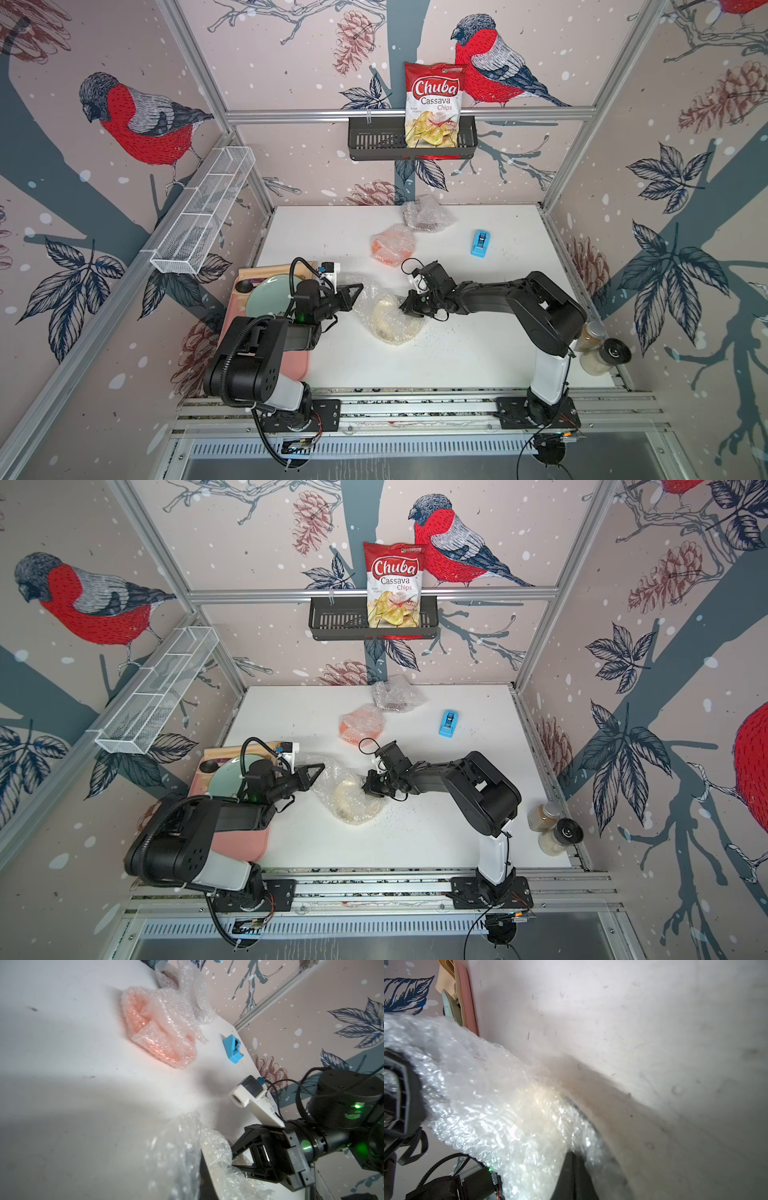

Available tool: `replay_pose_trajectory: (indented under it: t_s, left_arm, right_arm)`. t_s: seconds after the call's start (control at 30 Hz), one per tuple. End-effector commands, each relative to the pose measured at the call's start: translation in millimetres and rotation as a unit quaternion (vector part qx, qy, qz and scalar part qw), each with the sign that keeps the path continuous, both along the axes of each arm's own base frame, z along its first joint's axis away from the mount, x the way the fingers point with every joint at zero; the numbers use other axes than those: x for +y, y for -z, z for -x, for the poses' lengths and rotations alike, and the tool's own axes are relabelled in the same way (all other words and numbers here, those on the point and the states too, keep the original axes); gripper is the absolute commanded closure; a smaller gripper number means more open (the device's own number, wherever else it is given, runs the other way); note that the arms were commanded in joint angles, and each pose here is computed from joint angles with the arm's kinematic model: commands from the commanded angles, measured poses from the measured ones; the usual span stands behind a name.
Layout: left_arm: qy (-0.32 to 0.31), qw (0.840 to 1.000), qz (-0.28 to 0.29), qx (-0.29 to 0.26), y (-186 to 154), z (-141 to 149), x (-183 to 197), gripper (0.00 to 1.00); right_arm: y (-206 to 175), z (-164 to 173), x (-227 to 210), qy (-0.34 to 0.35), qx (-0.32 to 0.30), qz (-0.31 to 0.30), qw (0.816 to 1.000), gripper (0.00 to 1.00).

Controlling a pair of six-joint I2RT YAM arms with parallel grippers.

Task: Wrap dinner plates in bubble wrap
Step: Wrap the plate in the bubble wrap.

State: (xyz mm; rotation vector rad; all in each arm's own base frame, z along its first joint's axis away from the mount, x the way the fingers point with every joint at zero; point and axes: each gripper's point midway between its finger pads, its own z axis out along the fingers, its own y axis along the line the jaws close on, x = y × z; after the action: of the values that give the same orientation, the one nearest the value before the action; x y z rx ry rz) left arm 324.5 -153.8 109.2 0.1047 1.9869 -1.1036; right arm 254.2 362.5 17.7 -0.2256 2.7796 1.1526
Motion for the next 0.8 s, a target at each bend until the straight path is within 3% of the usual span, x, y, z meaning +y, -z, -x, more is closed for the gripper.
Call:
replay_pose_trajectory:
  t_s: [0.0,0.13,0.27,0.3,0.5,0.63,0.77]
  left_arm:
    - [0.051,0.999,-0.001,-0.018,-20,10,-28,1.00]
    - [0.107,0.993,-0.045,-0.028,-20,39,-79,1.00]
    - [0.156,0.986,-0.062,-0.015,11,73,-110,0.99]
    - [0.173,0.982,-0.077,-0.010,23,80,-119,0.92]
    - [0.257,0.957,-0.131,0.011,70,105,-163,0.75]
    - [0.255,0.954,-0.159,0.007,81,105,-165,0.75]
    - [0.250,0.950,-0.186,0.004,89,105,-158,0.81]
  right_arm:
    - [41,24,-44,0.023,0.056,0.120,0.991,1.00]
    - [43,25,-44,0.028,0.061,0.117,0.991,1.00]
    - [44,28,-45,0.033,0.066,0.114,0.991,1.00]
    - [43,28,-46,0.035,0.066,0.114,0.991,1.00]
    - [38,27,-47,0.042,0.059,0.109,0.991,1.00]
    - [15,12,-51,0.061,0.029,0.103,0.992,1.00]
    - [-37,-20,-74,0.130,0.005,0.049,0.990,0.68]
